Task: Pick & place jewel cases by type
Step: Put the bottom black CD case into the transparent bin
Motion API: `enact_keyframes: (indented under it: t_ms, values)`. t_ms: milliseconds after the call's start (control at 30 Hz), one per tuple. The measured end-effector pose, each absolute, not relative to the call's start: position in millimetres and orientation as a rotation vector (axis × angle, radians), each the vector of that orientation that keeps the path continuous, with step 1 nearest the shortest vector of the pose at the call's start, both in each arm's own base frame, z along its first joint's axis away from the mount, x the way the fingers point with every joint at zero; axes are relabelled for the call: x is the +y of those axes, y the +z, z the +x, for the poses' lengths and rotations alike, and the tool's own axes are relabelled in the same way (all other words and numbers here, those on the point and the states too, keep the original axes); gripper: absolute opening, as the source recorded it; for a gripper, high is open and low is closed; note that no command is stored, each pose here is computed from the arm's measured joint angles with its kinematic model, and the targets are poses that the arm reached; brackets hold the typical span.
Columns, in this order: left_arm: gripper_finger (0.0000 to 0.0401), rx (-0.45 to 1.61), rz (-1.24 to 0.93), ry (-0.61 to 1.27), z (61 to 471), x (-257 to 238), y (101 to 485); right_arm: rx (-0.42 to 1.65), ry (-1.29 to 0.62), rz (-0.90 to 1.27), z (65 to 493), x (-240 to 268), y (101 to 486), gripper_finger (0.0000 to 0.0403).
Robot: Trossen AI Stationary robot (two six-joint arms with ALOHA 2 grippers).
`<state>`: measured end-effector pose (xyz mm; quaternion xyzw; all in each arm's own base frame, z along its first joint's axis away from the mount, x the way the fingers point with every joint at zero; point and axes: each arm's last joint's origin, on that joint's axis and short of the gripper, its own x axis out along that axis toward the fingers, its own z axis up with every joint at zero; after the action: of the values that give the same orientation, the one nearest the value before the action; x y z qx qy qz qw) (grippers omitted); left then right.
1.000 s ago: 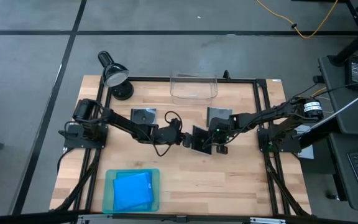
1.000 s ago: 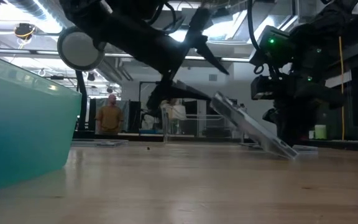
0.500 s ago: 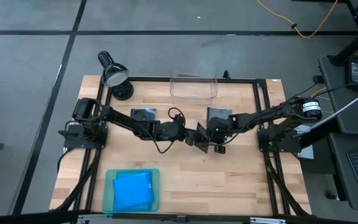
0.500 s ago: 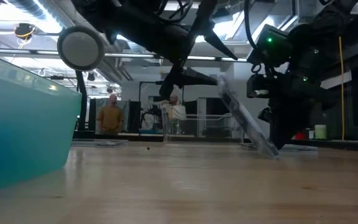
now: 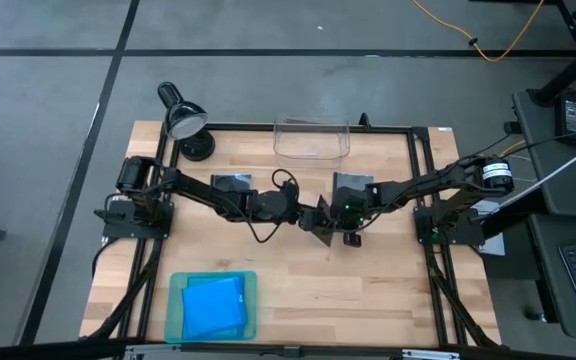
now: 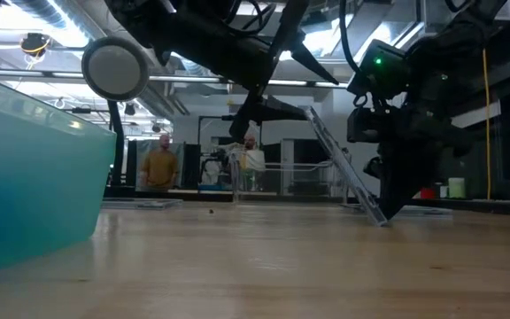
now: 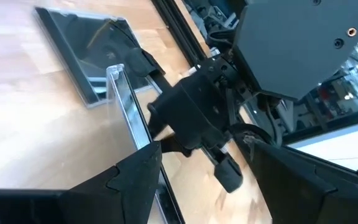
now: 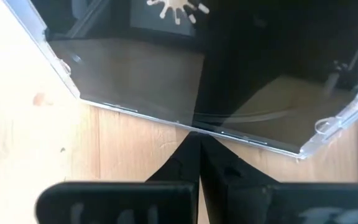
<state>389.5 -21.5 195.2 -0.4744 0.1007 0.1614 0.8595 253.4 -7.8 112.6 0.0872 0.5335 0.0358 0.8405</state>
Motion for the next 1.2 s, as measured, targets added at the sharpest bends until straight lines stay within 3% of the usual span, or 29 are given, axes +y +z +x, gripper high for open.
enact_keyframes:
  t_ms: [633, 767, 900, 1033, 1200]
  values:
    - [0.0195, 0.278, -1.010, 0.213, 391.0, -8.9, 195.7, 1.068, 0.099, 0.155, 258.3, -7.4, 113.2, 0.0007]
    - [0.0191, 0.525, -0.932, 0.293, 373.6, -6.5, 190.5, 1.070, 0.098, 0.158, 258.1, -7.4, 113.1, 0.0007]
    - [0.0190, 0.824, -0.842, 0.451, 352.4, -3.3, 157.5, 1.069, 0.095, 0.160, 258.3, -7.4, 113.2, 0.0007]
    - [0.0191, 0.765, -0.904, 0.387, 357.8, -1.2, 161.3, 1.068, 0.095, 0.160, 258.4, -7.4, 113.2, 0.0007]
    - [0.0190, 0.811, -0.893, 0.444, 353.8, -6.5, 153.8, 1.075, 0.096, 0.159, 258.0, -6.8, 113.0, 0.0007]
